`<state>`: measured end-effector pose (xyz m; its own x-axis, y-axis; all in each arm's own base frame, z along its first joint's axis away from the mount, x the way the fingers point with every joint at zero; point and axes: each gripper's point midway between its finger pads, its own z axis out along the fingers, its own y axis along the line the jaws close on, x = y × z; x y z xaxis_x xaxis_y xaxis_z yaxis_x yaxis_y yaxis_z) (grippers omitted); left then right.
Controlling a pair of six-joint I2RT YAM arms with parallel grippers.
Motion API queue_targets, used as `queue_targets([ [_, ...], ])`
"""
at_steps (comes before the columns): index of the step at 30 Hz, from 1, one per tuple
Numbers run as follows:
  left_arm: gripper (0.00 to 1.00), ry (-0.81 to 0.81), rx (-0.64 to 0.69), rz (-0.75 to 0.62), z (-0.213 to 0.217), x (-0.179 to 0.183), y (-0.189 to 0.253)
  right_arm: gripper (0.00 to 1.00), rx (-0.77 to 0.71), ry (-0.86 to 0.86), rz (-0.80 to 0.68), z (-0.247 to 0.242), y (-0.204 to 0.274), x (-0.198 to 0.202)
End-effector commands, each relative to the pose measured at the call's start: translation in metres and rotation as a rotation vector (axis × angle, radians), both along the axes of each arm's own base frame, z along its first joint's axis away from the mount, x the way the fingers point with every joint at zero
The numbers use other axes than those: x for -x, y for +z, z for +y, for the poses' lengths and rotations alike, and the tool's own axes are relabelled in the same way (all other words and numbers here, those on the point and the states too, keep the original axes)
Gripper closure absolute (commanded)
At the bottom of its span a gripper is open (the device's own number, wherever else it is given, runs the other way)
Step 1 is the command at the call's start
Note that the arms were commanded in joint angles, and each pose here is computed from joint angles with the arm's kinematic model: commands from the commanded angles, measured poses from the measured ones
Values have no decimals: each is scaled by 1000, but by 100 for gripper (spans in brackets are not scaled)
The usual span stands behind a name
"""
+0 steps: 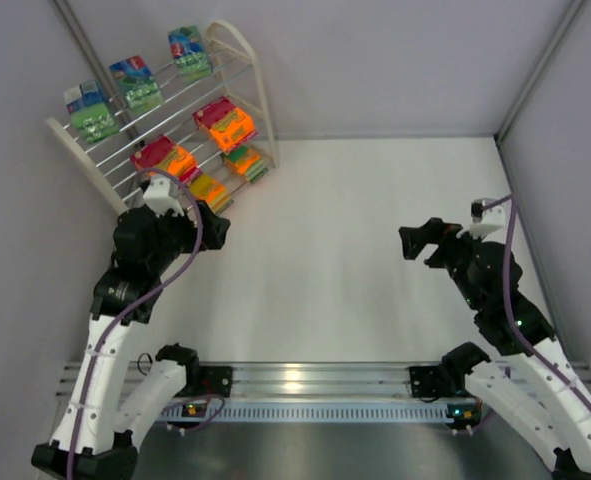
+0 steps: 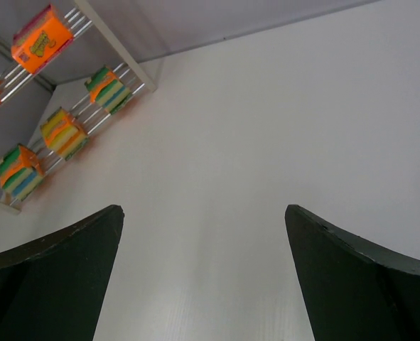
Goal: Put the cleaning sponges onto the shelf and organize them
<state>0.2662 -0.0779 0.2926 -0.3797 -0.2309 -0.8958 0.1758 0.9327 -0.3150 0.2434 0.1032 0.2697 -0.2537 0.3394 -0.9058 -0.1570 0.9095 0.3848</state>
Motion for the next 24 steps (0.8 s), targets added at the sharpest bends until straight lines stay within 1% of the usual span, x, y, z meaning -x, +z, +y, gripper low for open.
queue_targets([
  [1,4,-29,14,-43,-10,18,1,1,-28,-6,-82,-8,8,12],
  [2,4,-34,21,-49,-10,21,1,1,-44,9,-101,-6,9,15],
  [3,4,-33,21,-30,-10,24,-11,1,-71,10,-127,-8,12,21],
  [5,4,-13,37,-39,-6,31,-16,1,-82,10,-120,-9,1,23],
  [6,4,-2,35,-11,-5,32,-30,1,-108,7,-130,-10,2,26],
  [9,4,-43,89,23,-14,42,-47,1,-140,10,-126,-10,-7,31],
  [11,4,-53,91,1,-15,45,-40,1,-155,18,-117,-8,-15,32],
  [12,4,-7,90,-17,-8,44,-36,1,-166,22,-124,-8,-19,34],
  [15,3,29,76,-18,-1,44,-45,0,-192,29,-152,-9,-19,38],
  [24,3,5,78,1,-5,43,-49,1,-188,1,-149,-17,-29,43],
])
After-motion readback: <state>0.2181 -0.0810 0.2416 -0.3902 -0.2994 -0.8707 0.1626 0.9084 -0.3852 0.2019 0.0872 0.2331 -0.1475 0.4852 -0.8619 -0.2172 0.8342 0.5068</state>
